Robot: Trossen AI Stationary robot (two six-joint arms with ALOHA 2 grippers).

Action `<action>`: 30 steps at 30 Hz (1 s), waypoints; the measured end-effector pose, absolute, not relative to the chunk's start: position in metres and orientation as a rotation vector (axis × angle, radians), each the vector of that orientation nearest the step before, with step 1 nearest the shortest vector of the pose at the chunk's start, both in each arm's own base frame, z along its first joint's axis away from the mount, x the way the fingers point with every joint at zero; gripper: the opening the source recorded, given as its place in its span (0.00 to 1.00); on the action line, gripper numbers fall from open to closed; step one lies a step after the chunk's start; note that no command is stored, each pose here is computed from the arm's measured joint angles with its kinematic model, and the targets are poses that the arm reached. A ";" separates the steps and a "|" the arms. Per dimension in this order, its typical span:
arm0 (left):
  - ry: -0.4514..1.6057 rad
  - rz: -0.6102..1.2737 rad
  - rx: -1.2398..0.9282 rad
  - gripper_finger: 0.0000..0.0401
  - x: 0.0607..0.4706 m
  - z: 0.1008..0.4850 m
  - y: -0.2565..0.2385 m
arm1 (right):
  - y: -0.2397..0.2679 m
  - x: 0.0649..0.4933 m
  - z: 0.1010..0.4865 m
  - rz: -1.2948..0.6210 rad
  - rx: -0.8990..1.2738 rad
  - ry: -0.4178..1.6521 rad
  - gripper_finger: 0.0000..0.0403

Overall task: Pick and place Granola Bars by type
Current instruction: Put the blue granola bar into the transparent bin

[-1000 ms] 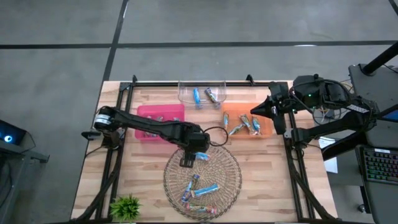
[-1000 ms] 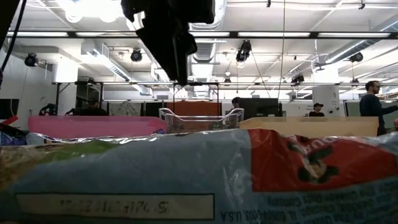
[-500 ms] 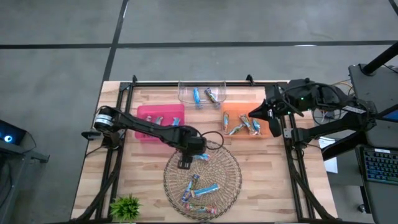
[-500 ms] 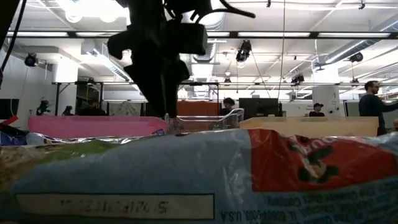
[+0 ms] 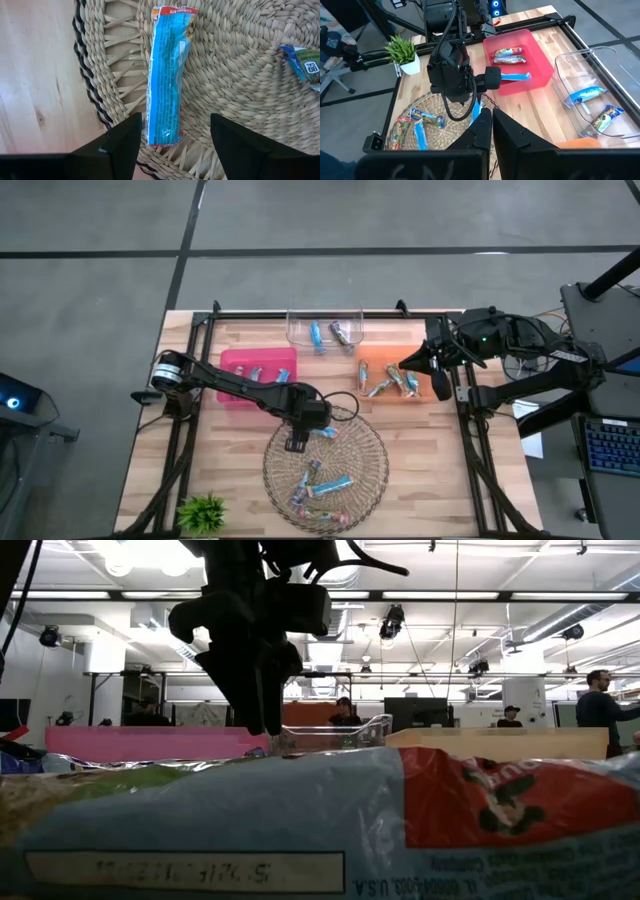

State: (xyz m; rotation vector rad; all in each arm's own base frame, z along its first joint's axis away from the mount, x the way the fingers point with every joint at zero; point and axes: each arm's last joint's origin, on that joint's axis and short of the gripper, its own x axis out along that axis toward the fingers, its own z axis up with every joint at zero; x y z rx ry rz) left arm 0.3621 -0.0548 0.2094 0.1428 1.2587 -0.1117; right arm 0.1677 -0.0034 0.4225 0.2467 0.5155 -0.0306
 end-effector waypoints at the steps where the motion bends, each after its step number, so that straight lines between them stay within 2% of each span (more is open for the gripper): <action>1: 1.259 -0.112 0.143 0.54 0.362 0.209 -0.055 | -0.003 0.168 0.423 -0.031 0.247 0.516 0.02; 10: 1.259 -0.107 0.118 0.54 0.361 0.211 -0.057 | -0.003 0.168 0.423 -0.031 0.250 0.516 0.02; 20: 1.222 -0.172 0.079 0.54 0.359 0.223 -0.085 | -0.003 0.168 0.423 -0.031 0.247 0.515 0.02; 30: 1.201 -0.093 -0.143 0.54 0.358 0.237 -0.110 | -0.003 0.168 0.423 -0.043 0.291 0.515 0.02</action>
